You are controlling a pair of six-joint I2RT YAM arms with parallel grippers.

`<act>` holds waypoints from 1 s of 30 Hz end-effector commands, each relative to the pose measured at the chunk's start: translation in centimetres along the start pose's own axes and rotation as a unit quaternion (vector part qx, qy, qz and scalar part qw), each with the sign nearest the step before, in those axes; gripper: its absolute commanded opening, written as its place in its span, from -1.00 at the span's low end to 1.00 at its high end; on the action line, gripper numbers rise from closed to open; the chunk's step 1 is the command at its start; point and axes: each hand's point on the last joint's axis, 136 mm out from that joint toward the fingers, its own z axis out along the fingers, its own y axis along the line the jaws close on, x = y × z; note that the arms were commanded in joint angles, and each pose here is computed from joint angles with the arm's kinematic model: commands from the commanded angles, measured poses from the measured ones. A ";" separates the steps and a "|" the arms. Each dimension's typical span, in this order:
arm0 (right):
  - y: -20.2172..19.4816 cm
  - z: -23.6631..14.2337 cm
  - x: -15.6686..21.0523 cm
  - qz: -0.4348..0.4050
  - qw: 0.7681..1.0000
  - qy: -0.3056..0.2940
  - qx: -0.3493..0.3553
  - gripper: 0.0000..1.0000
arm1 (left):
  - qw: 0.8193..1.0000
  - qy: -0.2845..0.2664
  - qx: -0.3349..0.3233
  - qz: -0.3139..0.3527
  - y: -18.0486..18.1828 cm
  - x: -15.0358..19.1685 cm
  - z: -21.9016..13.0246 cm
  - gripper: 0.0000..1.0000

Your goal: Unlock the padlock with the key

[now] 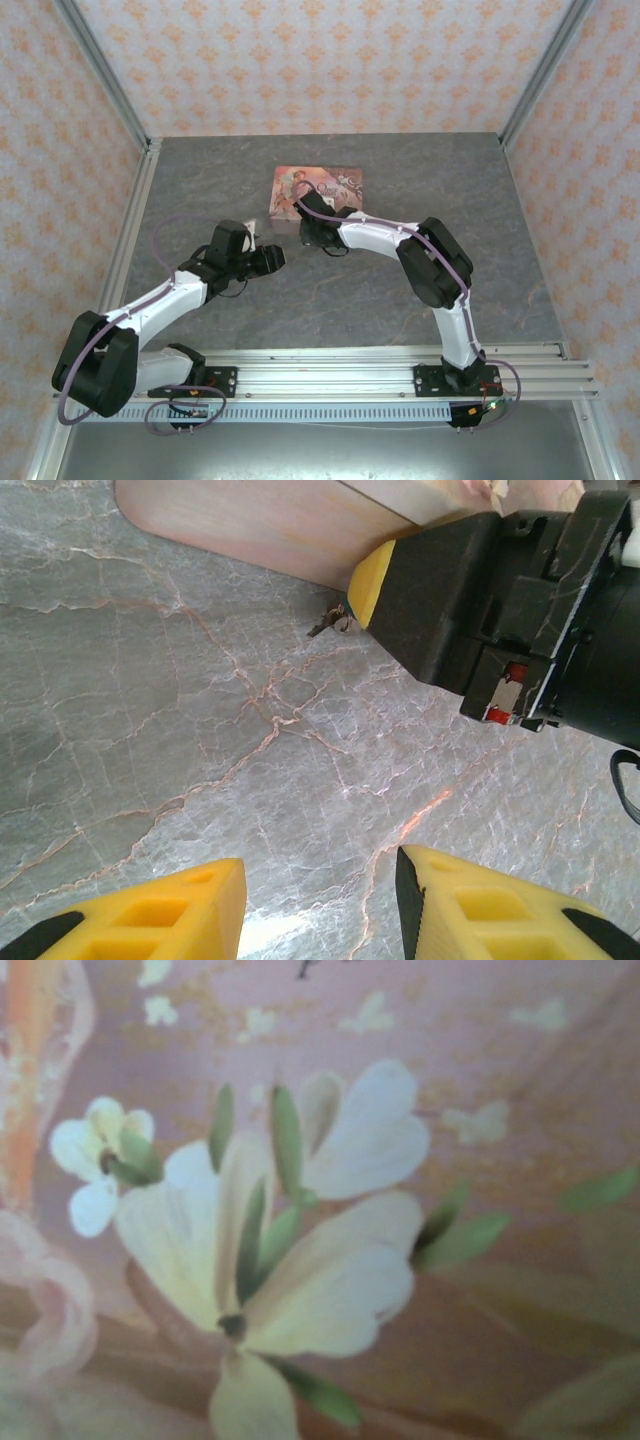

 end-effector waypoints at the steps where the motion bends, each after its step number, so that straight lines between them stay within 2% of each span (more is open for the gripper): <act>1: 0.9 -0.8 -1.0 -0.014 1.000 -0.009 -0.009 -0.63 | 1.000 -0.003 -0.014 0.010 0.8 0.2 -0.5 -0.12; 4: 1.8 -1.3 -0.8 -0.024 0.999 0.001 -0.031 -0.78 | 1.000 -0.005 -0.013 0.011 0.9 0.1 -0.7 -0.12; 12: 3.3 -2.1 -0.3 -0.034 0.995 0.035 -0.084 -0.99 | 1.000 -0.009 0.014 0.016 0.2 -0.5 -1.1 -0.12; 22: 2.9 -3.2 -1.2 0.027 0.987 0.067 -0.146 -1.00 | 0.995 -0.015 0.099 0.014 -2.6 -1.2 -1.0 -0.12; 30: 3.3 -4.1 -1.5 0.082 0.969 0.113 -0.203 -1.00 | 0.989 -0.015 0.149 0.016 -3.9 -1.6 -0.1 -0.10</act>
